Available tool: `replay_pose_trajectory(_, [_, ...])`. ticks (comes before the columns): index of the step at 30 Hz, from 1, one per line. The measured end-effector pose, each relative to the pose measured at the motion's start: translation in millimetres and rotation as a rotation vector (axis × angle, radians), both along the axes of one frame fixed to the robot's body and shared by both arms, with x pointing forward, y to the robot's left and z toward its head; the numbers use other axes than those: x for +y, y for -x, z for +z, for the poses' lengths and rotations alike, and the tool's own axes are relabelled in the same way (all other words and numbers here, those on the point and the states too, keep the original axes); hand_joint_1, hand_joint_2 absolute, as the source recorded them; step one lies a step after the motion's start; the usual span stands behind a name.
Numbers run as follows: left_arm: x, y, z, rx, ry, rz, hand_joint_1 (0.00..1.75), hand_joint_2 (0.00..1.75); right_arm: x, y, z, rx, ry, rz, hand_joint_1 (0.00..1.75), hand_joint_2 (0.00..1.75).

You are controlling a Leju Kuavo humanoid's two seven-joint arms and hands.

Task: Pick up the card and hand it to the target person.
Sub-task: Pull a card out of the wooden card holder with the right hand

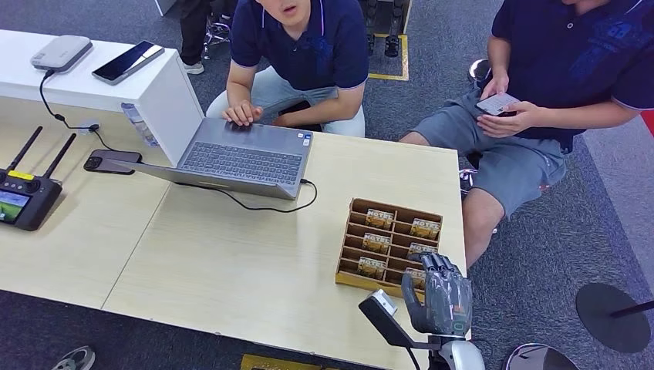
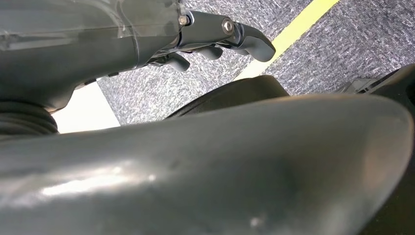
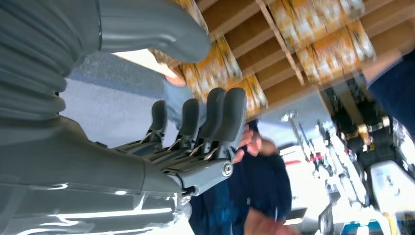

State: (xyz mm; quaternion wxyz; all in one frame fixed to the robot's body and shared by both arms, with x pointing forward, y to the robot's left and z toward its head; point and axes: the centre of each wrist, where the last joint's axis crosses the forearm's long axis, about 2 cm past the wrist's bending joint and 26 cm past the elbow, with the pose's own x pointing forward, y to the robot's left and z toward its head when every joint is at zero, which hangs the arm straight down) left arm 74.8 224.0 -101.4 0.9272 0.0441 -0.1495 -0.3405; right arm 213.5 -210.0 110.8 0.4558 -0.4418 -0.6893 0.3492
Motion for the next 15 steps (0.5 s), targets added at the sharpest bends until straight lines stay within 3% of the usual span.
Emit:
replay_pose_trajectory(8, [0,0.0,0.0,-0.005,0.001,0.003,0.00,0.00,3,0,26,-0.078,-0.032,0.021,0.93,1.75])
replay_pose_trajectory(15, [0,0.0,0.0,-0.001,-0.001,0.001,0.00,0.00,3,0,27,-0.065,-0.042,0.034,0.76,1.75])
